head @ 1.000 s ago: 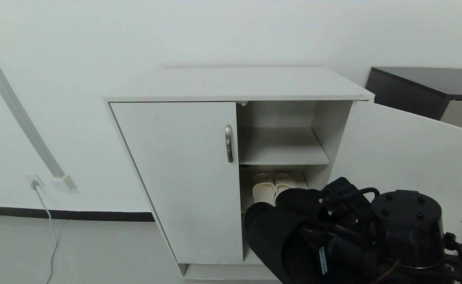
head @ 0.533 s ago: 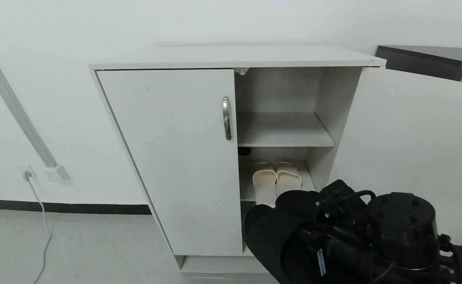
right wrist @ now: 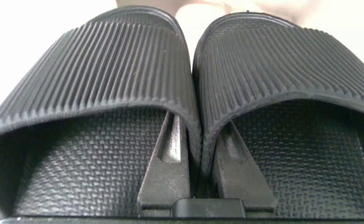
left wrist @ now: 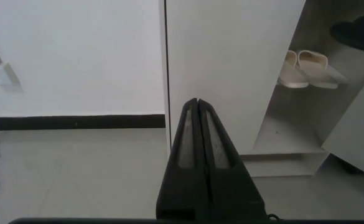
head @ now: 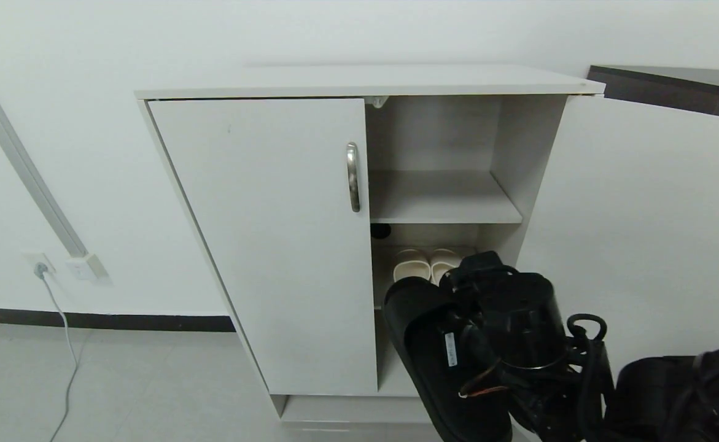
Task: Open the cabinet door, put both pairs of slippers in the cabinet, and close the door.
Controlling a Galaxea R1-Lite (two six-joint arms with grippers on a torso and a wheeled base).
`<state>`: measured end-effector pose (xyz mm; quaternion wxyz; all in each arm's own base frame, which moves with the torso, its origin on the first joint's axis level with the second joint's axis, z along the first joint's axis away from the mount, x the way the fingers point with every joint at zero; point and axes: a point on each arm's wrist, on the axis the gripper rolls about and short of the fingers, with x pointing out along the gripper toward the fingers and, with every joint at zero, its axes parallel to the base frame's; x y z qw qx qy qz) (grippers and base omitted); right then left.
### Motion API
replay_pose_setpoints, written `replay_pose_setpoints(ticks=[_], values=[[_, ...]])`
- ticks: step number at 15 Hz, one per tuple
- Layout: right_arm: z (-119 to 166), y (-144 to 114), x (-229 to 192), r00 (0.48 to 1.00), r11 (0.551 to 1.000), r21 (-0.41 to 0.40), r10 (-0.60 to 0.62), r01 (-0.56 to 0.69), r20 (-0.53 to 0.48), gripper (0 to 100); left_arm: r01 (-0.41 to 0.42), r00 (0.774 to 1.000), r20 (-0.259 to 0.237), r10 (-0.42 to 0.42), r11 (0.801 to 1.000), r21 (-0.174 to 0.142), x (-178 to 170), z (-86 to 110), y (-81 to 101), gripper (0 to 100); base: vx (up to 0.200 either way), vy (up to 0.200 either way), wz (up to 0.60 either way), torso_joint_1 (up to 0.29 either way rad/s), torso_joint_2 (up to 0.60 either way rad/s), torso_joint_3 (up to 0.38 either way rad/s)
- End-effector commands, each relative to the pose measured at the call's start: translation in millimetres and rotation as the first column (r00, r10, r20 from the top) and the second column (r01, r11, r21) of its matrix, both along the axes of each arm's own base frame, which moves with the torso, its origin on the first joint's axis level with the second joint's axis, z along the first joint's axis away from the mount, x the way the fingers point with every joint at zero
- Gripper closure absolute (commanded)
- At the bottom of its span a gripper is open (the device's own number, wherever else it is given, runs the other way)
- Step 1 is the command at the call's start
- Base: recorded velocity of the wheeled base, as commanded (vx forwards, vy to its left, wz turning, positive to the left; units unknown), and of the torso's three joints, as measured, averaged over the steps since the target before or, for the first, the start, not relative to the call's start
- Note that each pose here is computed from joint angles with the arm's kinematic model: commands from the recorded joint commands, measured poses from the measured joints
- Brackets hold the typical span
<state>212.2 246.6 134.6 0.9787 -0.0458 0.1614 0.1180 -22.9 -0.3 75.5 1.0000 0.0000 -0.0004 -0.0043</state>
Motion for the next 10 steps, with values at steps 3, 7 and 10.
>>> replay_pose_setpoints(ticks=[3, 7, 10], values=[[45, 21, 13, 0.987, 0.989, 0.018, -0.144, 0.146, -0.068, 100, -0.001, 1.000, -0.001, 0.001, 1.000, 0.000, 0, 0.0, 0.0, 100, 0.000, 0.000, 0.00, 0.000, 0.00, 0.000], [81, 30, 18, 0.974, 0.972, 0.070, -0.226, 0.226, -0.011, 100, -0.001, 1.000, -0.001, 0.001, 1.000, 0.000, 0, 0.0, 0.0, 100, 0.000, 0.000, 0.00, 0.000, 0.00, 0.000], [92, 27, 24, 0.972, 0.972, 0.055, -0.232, 0.230, 0.030, 100, -0.001, 1.000, -0.001, 0.001, 1.000, 0.000, 0, 0.0, 0.0, 100, 0.000, 0.000, 0.00, 0.000, 0.00, 0.000]])
